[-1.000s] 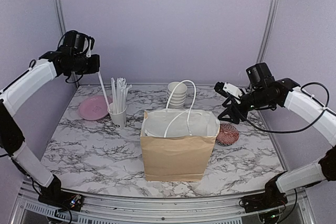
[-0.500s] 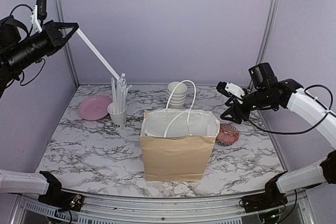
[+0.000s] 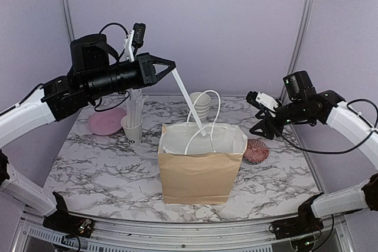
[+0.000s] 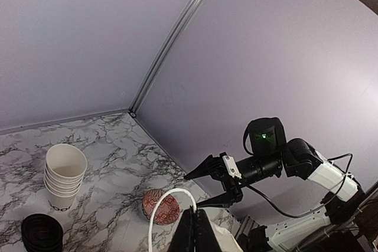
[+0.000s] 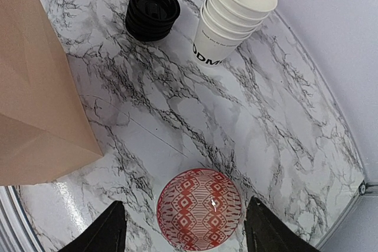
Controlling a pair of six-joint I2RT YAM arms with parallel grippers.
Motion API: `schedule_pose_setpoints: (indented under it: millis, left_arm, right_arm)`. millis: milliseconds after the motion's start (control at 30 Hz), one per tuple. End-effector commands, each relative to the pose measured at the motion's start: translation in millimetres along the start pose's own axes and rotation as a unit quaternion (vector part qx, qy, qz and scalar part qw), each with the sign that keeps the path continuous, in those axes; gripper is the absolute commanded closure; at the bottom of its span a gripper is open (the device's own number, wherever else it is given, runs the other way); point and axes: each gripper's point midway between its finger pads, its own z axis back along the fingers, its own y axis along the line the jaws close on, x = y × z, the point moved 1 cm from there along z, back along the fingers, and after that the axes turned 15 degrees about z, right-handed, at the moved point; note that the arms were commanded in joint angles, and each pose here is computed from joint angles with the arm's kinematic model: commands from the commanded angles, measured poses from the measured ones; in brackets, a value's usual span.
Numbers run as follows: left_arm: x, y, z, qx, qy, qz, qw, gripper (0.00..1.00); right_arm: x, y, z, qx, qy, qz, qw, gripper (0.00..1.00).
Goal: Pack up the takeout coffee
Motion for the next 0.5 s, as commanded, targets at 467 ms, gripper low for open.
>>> schedule_pose_setpoints:
  millis: [467]
  left_arm:
    - [-72.9, 5.0, -60.6, -0.016, 0.025, 0.090, 0.995, 0.79]
  right_arm:
    - [5.1, -4.8, 12.5, -0.019, -0.008, 0.001, 1.000, 0.33]
